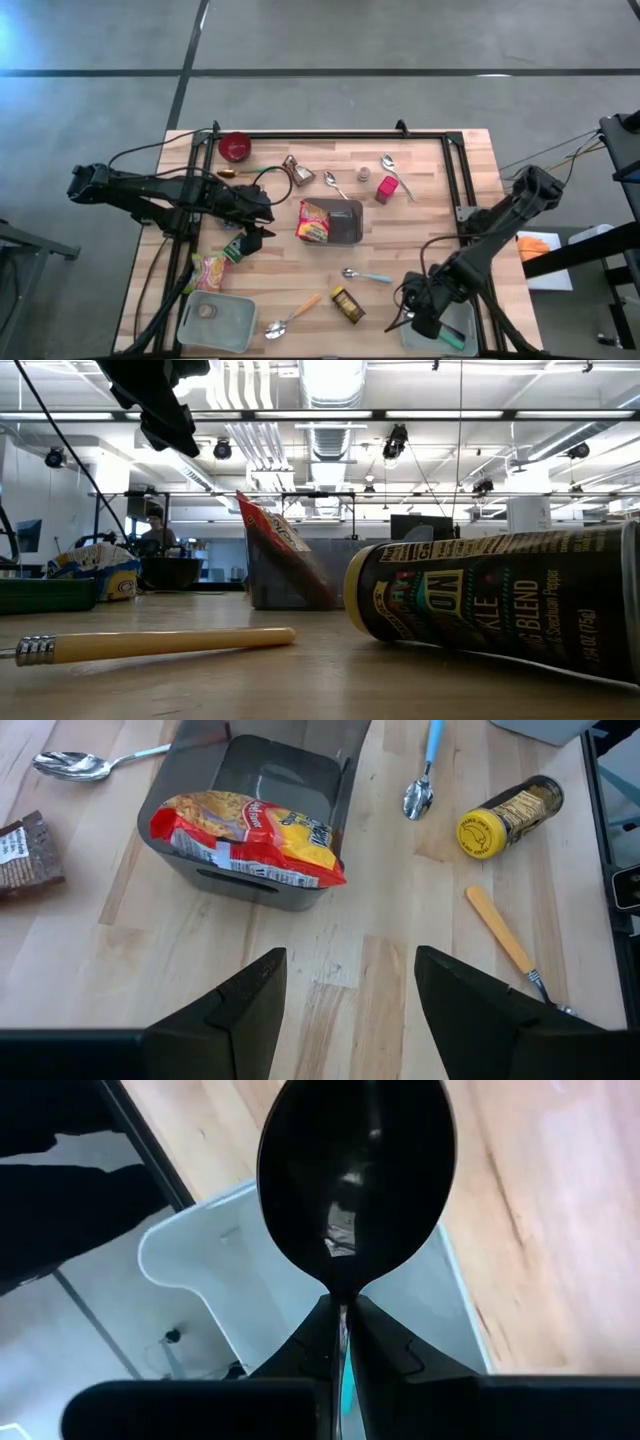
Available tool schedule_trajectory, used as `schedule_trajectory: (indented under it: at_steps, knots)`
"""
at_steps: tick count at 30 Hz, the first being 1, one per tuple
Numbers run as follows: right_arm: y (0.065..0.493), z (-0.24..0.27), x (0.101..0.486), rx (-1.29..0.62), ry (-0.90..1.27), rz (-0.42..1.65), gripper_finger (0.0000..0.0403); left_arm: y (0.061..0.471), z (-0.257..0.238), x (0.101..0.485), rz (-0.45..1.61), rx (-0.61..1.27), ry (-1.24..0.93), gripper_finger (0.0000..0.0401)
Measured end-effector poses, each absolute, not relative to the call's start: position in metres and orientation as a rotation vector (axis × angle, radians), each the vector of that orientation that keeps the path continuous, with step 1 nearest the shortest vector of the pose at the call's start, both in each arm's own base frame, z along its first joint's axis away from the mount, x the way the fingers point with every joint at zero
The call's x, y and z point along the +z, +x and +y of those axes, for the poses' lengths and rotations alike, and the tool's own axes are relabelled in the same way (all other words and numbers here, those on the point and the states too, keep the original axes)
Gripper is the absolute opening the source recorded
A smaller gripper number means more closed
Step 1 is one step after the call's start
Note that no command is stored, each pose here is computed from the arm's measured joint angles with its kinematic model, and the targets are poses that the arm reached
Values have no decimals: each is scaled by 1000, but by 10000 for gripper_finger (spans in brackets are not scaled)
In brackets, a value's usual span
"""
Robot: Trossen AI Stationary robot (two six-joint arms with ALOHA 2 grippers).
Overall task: Pick & Place Food Item
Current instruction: Put the black spoon into the right grey bin
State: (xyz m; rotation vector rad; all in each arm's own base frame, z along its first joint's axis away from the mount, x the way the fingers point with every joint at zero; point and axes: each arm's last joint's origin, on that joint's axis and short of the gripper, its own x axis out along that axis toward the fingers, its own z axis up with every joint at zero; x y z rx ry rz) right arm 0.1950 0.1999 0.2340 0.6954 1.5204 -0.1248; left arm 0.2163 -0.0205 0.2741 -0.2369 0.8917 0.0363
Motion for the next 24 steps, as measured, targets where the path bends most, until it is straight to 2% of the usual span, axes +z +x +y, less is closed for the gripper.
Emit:
schedule_trajectory:
  at_steps: [12,24]
  knots:
    - [189,201,214,-13,670,1556,12,216,-21,274,893,41,-253,226]
    - [183,197,194,-72,714,1587,12,216,-21,274,893,45,-255,226]
